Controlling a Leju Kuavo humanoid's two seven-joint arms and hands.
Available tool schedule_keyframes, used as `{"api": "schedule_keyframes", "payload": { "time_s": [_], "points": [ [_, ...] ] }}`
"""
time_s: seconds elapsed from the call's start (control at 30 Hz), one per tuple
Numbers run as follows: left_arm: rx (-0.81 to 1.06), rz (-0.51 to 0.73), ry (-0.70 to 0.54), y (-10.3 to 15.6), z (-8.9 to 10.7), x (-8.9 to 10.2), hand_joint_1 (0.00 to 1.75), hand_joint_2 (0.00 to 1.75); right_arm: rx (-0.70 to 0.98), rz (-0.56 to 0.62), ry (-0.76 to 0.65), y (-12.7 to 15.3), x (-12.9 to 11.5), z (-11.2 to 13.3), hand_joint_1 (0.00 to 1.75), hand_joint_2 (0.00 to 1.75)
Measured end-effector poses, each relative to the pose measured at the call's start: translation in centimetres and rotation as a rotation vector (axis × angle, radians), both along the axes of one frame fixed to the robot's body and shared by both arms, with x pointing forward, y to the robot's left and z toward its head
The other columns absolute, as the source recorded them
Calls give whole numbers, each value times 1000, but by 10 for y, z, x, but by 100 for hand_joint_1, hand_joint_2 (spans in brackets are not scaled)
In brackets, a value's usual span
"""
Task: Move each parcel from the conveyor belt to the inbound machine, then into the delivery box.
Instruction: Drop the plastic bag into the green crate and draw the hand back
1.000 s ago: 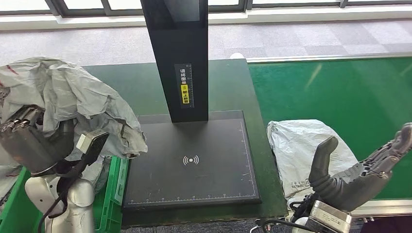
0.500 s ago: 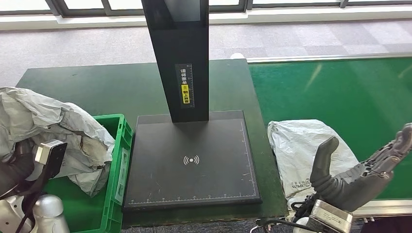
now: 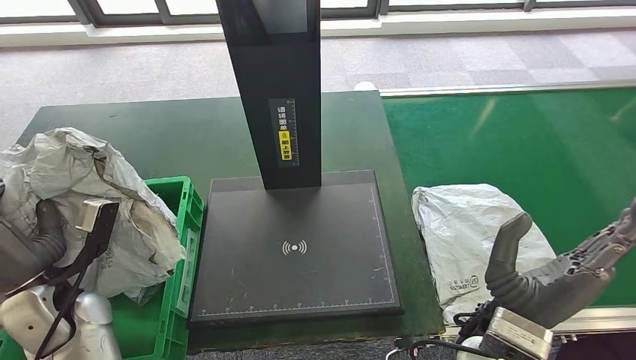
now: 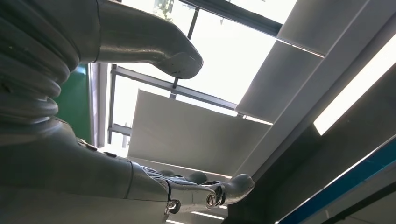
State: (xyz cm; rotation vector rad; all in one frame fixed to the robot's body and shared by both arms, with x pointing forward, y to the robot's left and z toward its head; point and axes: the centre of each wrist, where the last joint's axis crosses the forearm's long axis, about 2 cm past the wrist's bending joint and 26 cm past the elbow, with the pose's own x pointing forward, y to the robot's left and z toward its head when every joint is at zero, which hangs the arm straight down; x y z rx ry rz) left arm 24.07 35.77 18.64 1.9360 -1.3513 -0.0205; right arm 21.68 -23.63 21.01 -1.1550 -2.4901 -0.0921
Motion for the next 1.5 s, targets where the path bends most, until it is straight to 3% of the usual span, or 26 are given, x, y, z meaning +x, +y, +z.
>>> {"api": "schedule_keyframes", "payload": {
  "time_s": [0.1,0.23,1.03,1.17,1.5],
  "points": [
    [1,-12,-5,-4,2,3,0,175,3,0,-3,0,0,1,0,175],
    [1,-15,-5,-8,4,6,0,0,5,0,-4,0,0,1,0,175],
    [-19,-56,5,-25,4,18,0,0,10,-2,6,0,-2,0,0,175],
    [-55,-81,48,-33,-8,25,0,175,21,3,14,0,-5,-3,0,175],
    [-111,-102,114,-43,-26,30,0,175,23,1,34,-1,-9,-8,0,175]
  ]
}}
